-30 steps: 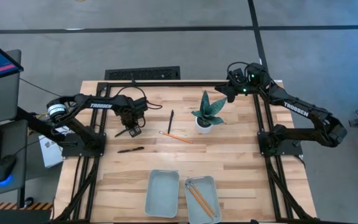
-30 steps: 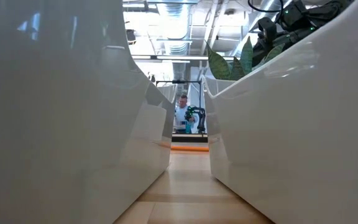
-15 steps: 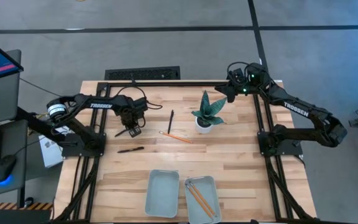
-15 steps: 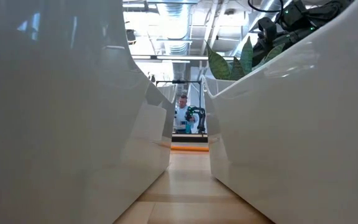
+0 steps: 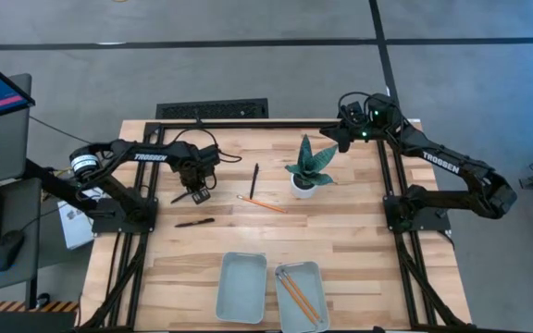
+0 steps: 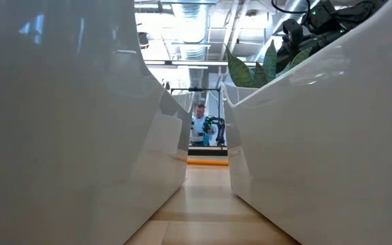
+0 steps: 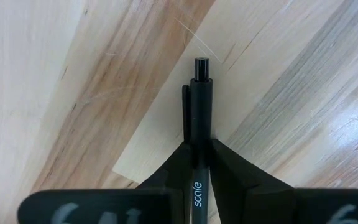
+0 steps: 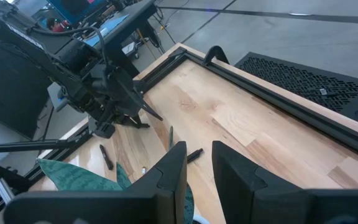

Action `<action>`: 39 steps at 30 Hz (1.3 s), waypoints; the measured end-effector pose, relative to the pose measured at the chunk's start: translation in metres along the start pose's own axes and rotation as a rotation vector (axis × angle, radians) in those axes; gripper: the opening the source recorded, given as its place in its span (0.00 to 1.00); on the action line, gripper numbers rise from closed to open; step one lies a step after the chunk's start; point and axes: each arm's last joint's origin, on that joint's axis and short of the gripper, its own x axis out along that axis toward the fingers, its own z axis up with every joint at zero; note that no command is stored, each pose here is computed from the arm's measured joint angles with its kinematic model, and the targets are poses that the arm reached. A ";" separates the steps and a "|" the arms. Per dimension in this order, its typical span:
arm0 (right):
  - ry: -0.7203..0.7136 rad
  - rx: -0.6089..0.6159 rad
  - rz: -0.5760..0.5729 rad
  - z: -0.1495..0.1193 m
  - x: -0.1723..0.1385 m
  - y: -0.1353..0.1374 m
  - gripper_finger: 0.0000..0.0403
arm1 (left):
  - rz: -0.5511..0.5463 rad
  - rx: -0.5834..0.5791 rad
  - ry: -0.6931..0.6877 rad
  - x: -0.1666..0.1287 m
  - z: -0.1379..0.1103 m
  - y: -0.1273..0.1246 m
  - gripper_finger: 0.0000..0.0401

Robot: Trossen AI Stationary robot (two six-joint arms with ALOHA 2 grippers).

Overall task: Sort pens & pencils
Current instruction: Put the top left pen into the left gray bin

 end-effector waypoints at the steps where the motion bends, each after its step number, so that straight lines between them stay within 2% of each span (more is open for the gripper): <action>1: 0.000 0.000 0.000 0.000 0.000 0.000 0.24 | 0.000 0.000 0.000 0.000 0.000 0.000 0.08; 17: 0.000 0.000 0.000 0.000 0.000 0.000 0.24 | -0.003 -0.001 -0.030 -0.008 -0.002 0.000 0.08; 26: 0.000 0.001 -0.001 0.000 0.000 0.000 0.24 | -0.004 -0.002 -0.105 -0.025 0.010 0.000 0.08; 30: 0.002 0.002 -0.001 0.000 0.000 0.000 0.24 | -0.044 -0.003 -0.097 -0.036 0.014 -0.001 0.08; 35: 0.002 0.001 -0.001 0.000 0.000 0.000 0.24 | -0.070 -0.074 -0.108 -0.059 0.022 -0.002 0.08; 39: 0.002 0.002 -0.002 0.000 0.000 0.000 0.24 | -0.159 -0.100 -0.161 -0.082 0.033 -0.005 0.08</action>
